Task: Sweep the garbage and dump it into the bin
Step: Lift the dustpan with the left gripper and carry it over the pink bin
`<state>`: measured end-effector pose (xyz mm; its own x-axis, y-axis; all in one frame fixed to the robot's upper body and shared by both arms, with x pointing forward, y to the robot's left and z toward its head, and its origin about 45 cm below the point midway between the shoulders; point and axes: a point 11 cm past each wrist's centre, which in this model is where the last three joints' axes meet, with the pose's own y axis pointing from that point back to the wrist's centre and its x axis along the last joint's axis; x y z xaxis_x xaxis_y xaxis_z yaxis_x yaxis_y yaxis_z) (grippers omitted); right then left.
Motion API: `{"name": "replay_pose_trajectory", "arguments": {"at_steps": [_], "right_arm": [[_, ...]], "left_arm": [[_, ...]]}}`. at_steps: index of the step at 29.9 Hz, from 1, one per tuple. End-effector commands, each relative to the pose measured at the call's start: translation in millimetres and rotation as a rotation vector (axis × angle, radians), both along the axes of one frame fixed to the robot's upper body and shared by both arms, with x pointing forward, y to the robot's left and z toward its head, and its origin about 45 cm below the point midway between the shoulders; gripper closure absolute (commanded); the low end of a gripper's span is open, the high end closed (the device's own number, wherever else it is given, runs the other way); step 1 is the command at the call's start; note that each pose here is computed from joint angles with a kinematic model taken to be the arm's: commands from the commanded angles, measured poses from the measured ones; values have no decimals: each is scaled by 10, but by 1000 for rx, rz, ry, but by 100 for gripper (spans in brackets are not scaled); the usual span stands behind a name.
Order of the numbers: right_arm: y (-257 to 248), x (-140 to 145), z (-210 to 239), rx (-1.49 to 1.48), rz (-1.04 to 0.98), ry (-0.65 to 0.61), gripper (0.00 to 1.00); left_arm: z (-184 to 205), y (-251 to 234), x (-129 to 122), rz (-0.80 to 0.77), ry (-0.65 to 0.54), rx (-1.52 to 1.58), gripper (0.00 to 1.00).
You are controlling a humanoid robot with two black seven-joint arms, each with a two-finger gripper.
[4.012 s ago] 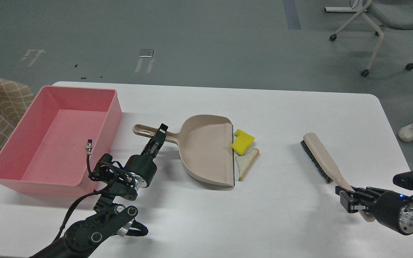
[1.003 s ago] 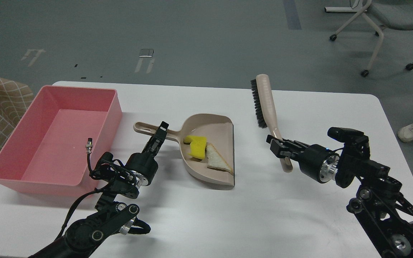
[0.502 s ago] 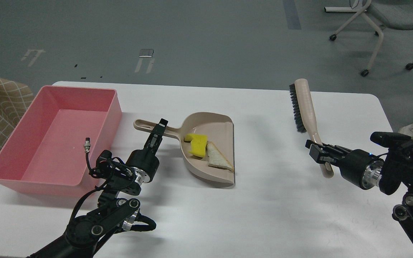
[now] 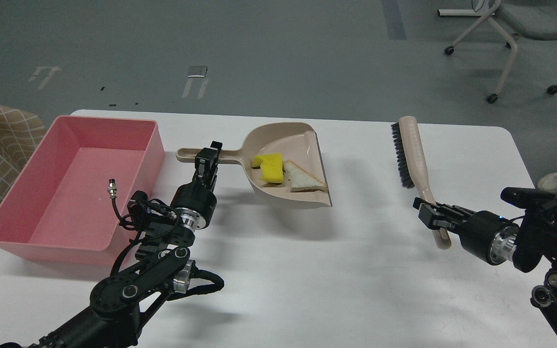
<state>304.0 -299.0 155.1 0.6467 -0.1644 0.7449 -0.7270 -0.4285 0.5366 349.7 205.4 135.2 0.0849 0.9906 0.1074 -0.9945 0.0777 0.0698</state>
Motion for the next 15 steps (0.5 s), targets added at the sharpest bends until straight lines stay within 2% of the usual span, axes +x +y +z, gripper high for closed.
{"name": "replay_pose_trajectory", "arguments": {"at_steps": [1, 15], "right_arm": [[3, -1, -4, 1, -1, 1, 82], [26, -22, -37, 6, -1, 8, 82]], "left_arm": [[68, 114, 49, 23, -13, -10, 98], [462, 471, 221, 42, -86, -13, 97]]}}
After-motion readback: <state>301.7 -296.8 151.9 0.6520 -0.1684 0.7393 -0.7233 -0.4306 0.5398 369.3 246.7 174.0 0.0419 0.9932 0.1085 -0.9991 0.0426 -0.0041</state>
